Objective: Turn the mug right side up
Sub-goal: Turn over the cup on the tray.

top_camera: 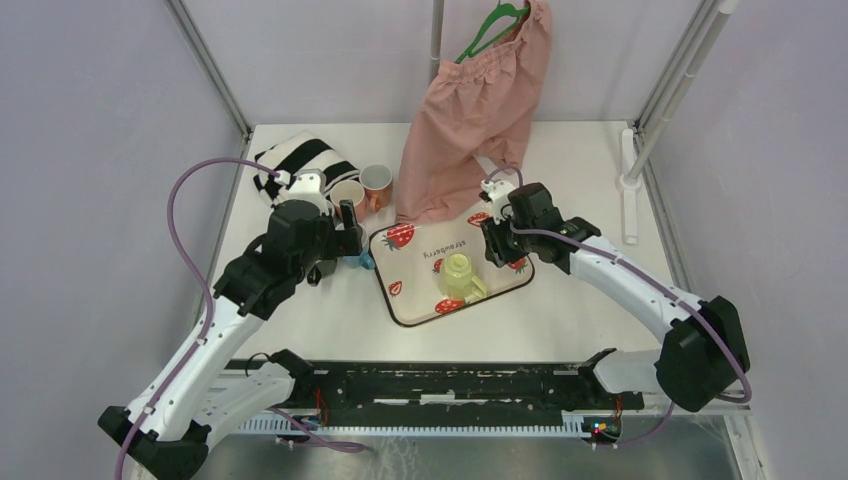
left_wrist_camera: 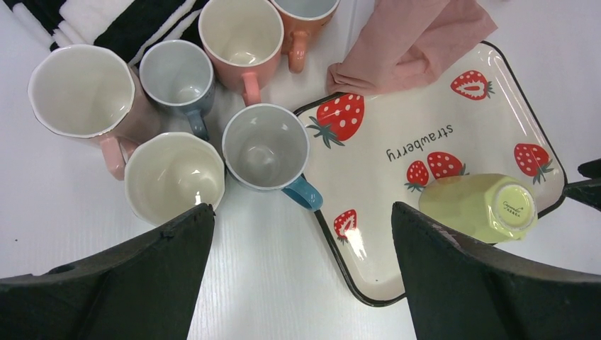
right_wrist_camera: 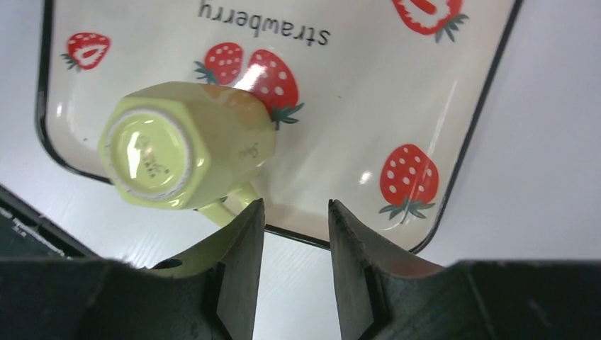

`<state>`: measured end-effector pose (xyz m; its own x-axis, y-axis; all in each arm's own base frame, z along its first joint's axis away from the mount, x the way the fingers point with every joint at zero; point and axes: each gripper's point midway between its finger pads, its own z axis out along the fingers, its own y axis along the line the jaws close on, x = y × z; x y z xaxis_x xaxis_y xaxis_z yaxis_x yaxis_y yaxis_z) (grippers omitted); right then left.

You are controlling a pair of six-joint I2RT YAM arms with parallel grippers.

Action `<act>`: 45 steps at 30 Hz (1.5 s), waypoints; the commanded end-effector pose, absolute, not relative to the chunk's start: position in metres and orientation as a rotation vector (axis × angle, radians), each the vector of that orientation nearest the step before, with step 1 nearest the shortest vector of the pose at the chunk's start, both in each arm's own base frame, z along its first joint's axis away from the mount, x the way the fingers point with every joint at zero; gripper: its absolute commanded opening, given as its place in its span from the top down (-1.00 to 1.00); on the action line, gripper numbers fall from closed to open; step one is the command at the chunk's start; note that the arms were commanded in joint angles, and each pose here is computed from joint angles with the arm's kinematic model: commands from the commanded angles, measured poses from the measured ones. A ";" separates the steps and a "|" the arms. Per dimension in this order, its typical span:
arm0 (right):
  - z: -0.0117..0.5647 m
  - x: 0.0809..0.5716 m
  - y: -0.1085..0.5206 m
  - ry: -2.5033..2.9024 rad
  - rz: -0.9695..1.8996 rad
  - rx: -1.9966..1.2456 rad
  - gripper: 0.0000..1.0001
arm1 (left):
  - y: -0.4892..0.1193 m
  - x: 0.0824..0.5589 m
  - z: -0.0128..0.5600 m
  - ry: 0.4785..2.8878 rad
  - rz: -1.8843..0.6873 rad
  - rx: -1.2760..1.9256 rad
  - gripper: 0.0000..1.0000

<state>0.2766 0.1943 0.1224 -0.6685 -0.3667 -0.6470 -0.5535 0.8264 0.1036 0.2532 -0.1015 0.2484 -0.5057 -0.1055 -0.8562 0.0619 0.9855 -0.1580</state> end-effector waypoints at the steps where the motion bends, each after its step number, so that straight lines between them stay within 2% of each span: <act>1: 0.130 0.255 0.218 2.288 0.576 -0.866 0.10 | -0.107 0.259 0.257 2.047 -0.249 -0.068 -0.99; 14: 0.095 0.236 0.240 2.289 0.545 -1.084 0.00 | -0.105 0.258 0.260 2.033 -0.252 -0.067 -0.99; 27: 0.072 0.244 0.247 2.311 0.437 -1.119 0.10 | -0.101 0.255 0.262 2.028 -0.241 -0.073 -0.99; 36: 0.072 0.250 0.249 2.311 0.420 -1.101 0.42 | -0.102 0.255 0.262 2.031 -0.240 -0.070 -0.99; 45: 0.091 0.261 0.245 2.237 0.366 -1.043 0.91 | -0.101 0.253 0.259 2.032 -0.244 -0.078 -1.00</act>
<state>0.2420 0.2393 0.0617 -0.5411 -0.6322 -0.5545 -0.7784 0.6261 0.0457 0.2529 -0.1005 0.2505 -0.4873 -0.1164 -0.8654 0.0619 0.9840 -0.1671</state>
